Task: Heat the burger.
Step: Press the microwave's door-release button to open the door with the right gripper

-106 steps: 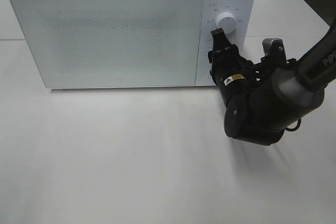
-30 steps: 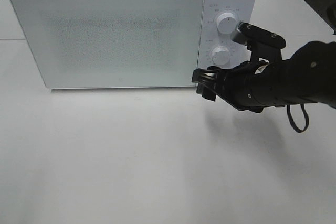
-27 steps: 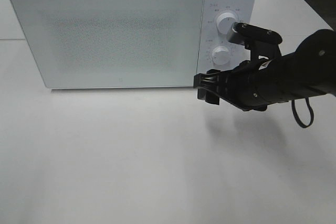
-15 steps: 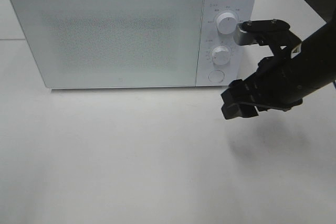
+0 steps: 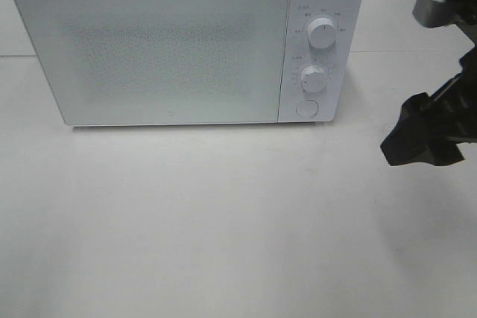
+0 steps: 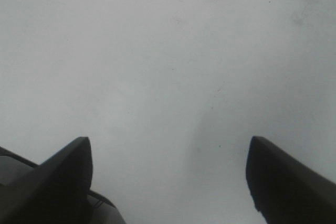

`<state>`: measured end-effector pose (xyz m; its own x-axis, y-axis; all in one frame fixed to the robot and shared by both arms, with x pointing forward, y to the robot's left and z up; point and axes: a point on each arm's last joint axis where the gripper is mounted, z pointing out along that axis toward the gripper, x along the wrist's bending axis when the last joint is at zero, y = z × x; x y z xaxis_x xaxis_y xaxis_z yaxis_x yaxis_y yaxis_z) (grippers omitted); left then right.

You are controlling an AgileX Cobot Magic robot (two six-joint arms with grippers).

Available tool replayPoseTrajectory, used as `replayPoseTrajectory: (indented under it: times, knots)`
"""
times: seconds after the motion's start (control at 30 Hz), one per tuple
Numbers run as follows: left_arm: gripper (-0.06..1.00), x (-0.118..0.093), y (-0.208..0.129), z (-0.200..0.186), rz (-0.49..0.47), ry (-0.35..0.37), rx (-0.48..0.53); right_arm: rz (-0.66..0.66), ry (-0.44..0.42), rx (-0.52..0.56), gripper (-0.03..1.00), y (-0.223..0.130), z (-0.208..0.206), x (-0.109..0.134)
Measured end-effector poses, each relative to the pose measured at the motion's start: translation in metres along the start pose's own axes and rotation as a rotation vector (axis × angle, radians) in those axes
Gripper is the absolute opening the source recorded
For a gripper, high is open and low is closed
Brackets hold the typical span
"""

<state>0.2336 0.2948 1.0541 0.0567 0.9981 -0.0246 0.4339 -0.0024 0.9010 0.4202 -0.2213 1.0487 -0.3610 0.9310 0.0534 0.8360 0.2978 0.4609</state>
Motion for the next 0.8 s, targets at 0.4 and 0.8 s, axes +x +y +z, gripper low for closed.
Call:
replayPoseTrajectory:
  times: [0.4,0.8]
  knots:
    - [0.99,0.000,0.000,0.000,0.000,0.000,0.000,-0.031,-0.023,-0.155,0.77,-0.050,-0.068,-0.001]
    - [0.99,0.000,0.000,0.000,0.000,0.000,0.000,0.136,-0.116,-0.327,0.77,-0.132,-0.099,-0.010]
